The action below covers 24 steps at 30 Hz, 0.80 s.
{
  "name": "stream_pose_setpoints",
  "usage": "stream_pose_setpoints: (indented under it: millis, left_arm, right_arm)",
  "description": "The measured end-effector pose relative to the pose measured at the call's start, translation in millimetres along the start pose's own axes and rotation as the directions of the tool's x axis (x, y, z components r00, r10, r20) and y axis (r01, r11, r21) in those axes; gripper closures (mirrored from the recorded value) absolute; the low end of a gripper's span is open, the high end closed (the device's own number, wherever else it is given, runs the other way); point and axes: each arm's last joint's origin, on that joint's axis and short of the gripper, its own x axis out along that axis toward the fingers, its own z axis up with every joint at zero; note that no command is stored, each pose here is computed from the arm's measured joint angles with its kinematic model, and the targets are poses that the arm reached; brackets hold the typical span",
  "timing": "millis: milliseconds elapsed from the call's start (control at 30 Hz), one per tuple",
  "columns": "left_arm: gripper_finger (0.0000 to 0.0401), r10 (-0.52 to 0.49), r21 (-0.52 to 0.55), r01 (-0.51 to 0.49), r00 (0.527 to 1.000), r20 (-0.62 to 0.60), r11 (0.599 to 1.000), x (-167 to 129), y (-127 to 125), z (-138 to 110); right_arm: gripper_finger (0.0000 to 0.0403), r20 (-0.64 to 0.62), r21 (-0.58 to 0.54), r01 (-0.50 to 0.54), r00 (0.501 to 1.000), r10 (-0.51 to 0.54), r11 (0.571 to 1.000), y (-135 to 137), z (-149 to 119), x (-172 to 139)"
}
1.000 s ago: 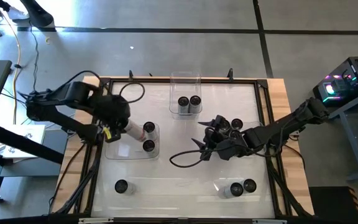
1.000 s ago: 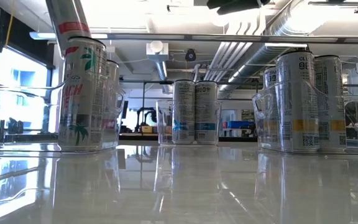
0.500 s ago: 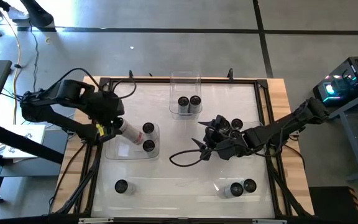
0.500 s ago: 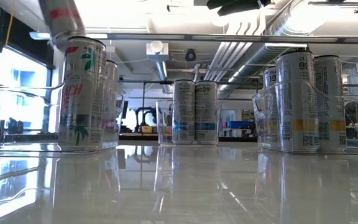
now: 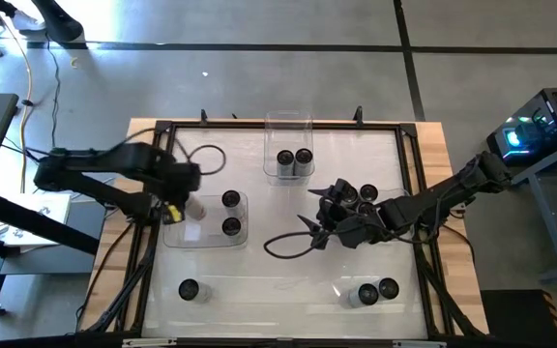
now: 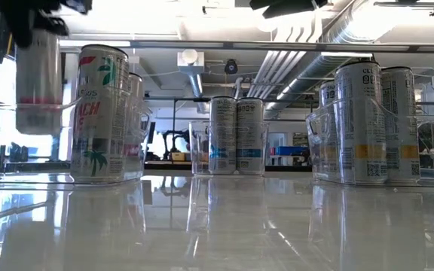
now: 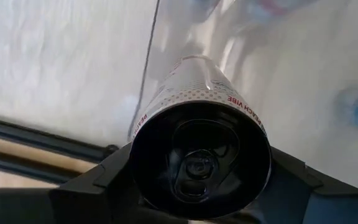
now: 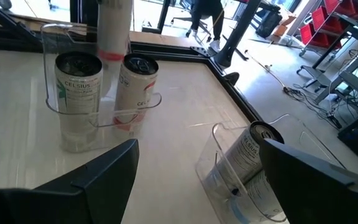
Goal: Sort soda cans
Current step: Put the left white-pink soda can into the bottom left transparent bin
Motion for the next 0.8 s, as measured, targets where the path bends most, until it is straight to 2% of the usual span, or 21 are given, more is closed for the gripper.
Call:
stream_pose_setpoints:
  millis: [100, 233, 400, 500, 800]
  left_arm:
    - [0.0163, 0.031, 0.050, -0.030, 0.999, -0.025, 0.998, 12, -1, 15]
    - [0.0163, 0.021, 0.111, -0.021, 1.000, -0.003, 0.994, 26, -6, 38]
    - [0.0151, 0.058, 0.180, -0.039, 0.994, -0.098, 0.983, 45, -9, 54]
    - [0.0144, 0.055, 0.213, -0.035, 0.995, -0.086, 0.976, 55, -13, 67]
    - [0.0139, 0.031, 0.232, -0.012, 0.997, -0.078, 0.973, 63, -14, 76]
  right_arm:
    - [0.0073, 0.008, 0.010, -0.001, 1.000, 0.001, 1.000, 0, 1, 0]
    - [0.0073, 0.009, 0.026, -0.026, 1.000, 0.026, 0.999, 1, 1, 0]
    - [0.0073, 0.008, 0.039, -0.036, 0.999, 0.035, 0.999, 1, 1, 0]
    - [0.0073, 0.009, 0.041, -0.037, 0.999, 0.036, 0.999, 2, 1, -1]
    - [0.0073, 0.004, 0.041, -0.036, 0.999, 0.036, 0.998, 1, 1, -1]
